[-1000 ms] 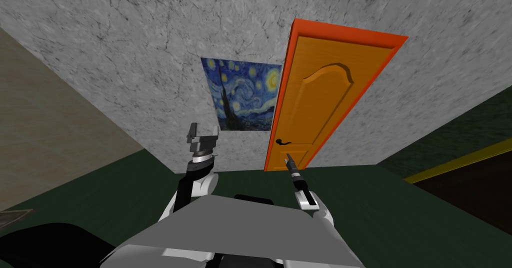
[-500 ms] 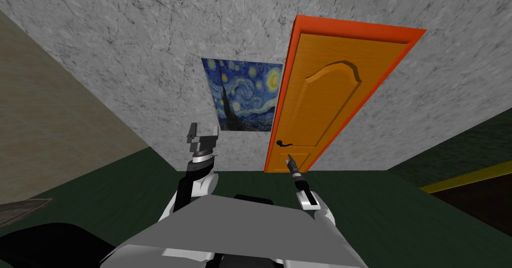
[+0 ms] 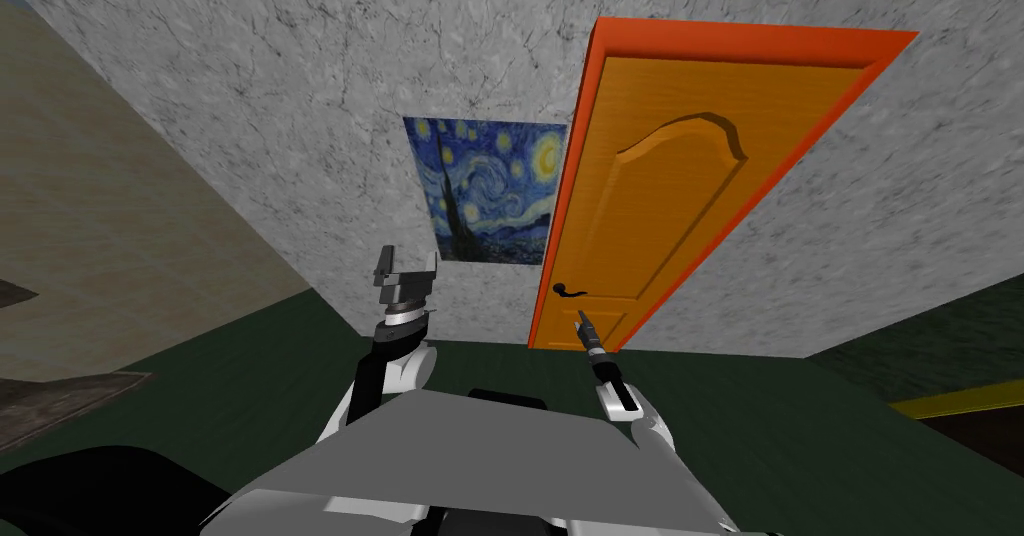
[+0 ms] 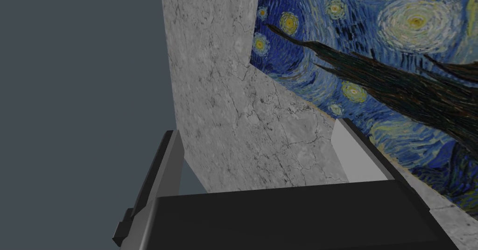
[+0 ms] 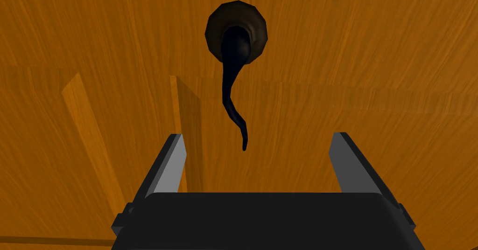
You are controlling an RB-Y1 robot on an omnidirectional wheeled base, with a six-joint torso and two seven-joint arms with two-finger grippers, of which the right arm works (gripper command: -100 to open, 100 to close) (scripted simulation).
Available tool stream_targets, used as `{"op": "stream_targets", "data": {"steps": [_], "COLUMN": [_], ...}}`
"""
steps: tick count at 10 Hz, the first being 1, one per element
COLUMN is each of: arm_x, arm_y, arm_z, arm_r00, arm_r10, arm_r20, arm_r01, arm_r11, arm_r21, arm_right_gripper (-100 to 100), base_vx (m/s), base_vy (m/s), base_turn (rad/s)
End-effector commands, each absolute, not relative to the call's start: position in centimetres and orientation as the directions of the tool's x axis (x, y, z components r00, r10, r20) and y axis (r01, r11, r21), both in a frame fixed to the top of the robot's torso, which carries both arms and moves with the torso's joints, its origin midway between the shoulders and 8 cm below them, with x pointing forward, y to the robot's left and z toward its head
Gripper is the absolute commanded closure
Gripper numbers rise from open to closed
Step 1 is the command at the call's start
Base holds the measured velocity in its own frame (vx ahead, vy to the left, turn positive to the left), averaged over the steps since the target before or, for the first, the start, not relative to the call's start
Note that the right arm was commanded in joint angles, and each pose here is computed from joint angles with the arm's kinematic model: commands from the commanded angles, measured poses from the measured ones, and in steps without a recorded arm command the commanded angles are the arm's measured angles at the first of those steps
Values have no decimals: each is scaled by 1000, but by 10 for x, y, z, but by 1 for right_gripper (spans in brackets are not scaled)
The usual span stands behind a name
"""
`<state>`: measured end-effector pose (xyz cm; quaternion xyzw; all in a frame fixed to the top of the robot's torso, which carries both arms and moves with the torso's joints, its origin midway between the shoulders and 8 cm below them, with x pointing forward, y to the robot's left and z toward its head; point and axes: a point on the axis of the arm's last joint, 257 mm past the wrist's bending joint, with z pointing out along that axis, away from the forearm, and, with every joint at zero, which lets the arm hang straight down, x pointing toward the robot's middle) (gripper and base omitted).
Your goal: Pull the door open
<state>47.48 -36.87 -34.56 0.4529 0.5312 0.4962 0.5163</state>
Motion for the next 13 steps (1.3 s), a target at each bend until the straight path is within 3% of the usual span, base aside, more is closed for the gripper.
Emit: {"op": "stream_targets", "data": {"steps": [1,4,10,13], "arm_x": [474,473,469,466], "arm_y": [-378,-380,-444,-461], "arm_z": [-351,-353,-353,-354], "arm_r00": [-48,-45,128,175], "arm_r10": [994,994,987,980], "arm_r20": [-100,-101,-101,-98], "arm_r01": [-15,-10,7,14], "arm_r11": [100,101,101,97], "arm_r21": [995,995,995,995], "arm_right_gripper": [-100,-100,-100,-100], "base_vx": [60,20,93,64], "base_vy": [-86,-38,-46,-32], "base_turn": [105,33,276,161]}}
